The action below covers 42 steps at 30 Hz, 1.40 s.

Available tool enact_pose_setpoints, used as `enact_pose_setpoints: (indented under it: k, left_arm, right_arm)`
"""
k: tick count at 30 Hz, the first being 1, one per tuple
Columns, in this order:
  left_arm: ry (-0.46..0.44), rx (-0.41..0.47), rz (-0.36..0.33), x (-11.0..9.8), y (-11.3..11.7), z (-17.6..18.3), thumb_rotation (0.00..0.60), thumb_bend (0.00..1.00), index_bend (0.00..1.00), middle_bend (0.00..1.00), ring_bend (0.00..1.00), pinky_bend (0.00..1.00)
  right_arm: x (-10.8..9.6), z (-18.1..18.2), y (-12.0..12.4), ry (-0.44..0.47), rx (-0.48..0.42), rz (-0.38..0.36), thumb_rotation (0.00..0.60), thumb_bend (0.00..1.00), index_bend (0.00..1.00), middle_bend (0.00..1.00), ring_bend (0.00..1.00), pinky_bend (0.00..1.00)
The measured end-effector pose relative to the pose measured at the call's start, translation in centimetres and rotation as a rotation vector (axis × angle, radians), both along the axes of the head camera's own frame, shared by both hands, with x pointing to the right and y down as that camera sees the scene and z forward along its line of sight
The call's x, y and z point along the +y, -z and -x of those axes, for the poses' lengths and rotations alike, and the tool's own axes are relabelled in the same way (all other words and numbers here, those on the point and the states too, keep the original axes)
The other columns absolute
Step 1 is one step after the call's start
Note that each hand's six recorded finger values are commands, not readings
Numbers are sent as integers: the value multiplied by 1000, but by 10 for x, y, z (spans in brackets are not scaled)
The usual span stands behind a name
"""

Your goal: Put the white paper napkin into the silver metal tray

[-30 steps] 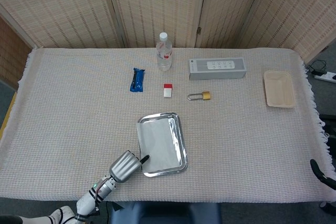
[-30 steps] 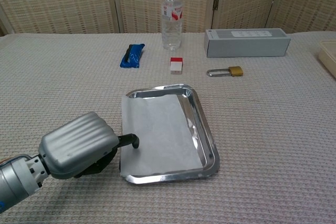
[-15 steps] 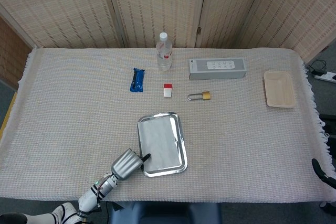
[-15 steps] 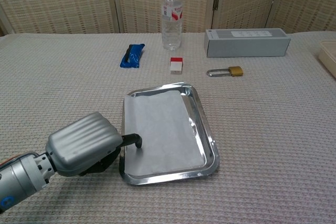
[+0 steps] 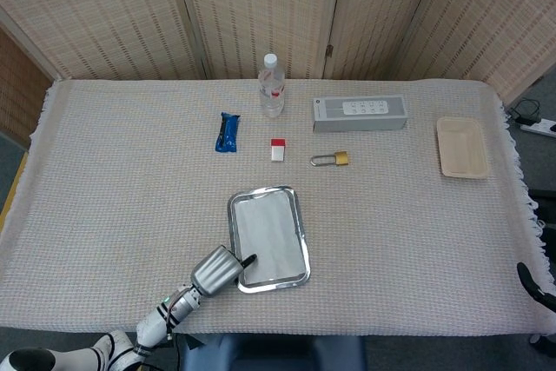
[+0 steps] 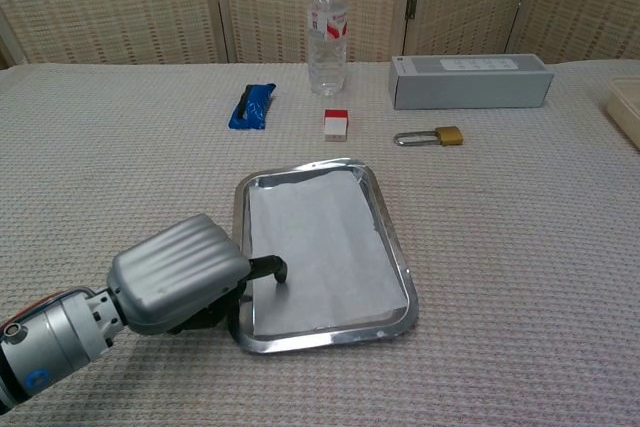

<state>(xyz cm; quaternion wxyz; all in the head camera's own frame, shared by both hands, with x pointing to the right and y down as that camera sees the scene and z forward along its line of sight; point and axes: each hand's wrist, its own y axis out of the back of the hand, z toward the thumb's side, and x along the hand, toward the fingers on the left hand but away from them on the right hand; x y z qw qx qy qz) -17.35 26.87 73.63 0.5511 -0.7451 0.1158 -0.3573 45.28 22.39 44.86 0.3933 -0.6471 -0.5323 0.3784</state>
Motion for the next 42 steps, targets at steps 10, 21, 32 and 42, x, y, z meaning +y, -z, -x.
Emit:
enact_pose_setpoints:
  k: [10,21,32,42]
  left_arm:
    - [9,37,-46,-9,9,0,600,923,328,1000,1000,1000]
    - [28,84,-94,-11,35,8,600,923,318,1000,1000,1000]
    - [95,93,-150,-14,62,34,600,767,268,998,969,1000]
    - [422,36,-246,-19,119,155,600,382,229,426,324,410]
  right_arm:
    - [4,4,2,23,-4,0,600,400,0,0,0,0]
    - [12,15,2,55,15,-12,600,399,0,0,0,0]
    - [12,21,-7,72,32,18,600,400,0,0,0,0]
    - [12,23,-33,83,48,179,600,399,0,0,0,0]
